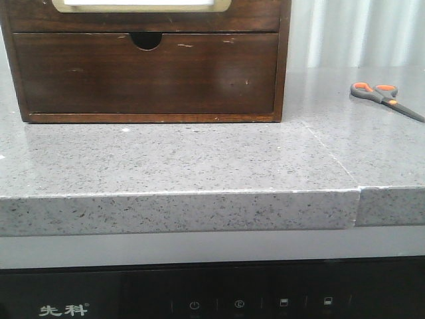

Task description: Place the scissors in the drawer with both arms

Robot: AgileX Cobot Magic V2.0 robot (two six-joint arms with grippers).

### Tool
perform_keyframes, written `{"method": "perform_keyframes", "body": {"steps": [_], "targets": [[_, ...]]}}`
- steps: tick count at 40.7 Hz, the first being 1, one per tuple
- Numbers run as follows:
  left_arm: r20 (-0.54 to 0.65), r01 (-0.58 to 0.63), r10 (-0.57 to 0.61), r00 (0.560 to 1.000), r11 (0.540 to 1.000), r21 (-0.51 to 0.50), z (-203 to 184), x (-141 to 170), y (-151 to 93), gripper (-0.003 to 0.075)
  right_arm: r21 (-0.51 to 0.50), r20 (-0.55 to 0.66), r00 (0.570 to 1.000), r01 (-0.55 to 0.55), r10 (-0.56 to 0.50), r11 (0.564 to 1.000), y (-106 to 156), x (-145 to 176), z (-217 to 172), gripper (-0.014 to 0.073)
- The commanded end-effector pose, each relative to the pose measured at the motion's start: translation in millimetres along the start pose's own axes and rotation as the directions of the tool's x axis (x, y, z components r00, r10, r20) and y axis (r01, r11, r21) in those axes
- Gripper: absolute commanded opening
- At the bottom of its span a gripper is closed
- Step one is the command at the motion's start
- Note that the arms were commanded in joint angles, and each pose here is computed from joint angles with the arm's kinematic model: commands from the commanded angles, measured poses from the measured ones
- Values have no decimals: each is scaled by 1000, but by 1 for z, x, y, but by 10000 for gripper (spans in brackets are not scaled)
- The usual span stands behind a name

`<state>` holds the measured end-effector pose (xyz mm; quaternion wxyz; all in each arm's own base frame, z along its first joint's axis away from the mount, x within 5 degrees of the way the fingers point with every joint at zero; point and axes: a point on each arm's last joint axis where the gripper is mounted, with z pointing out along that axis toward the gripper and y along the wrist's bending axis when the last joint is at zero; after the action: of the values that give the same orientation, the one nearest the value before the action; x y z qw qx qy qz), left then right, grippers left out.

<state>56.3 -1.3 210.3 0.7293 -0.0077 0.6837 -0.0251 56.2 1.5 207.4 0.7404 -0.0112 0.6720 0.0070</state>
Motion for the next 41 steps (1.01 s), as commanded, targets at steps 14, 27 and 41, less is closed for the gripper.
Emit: {"method": "perform_keyframes", "body": {"steps": [14, 27, 41], "targets": [[75, 8, -8, 997, 1000, 0, -1, 0, 0, -20, 2, 100, 995, -2, 2, 1000, 0, -8, -2, -121], [75, 8, -8, 997, 1000, 0, -1, 0, 0, -20, 2, 100, 995, -2, 2, 1000, 0, -8, -2, -121], [184, 8, -9, 983, 1000, 6, -3, -19, -1, -20, 3, 119, 993, -8, 8, 1000, 0, -24, -3, -121]]}}
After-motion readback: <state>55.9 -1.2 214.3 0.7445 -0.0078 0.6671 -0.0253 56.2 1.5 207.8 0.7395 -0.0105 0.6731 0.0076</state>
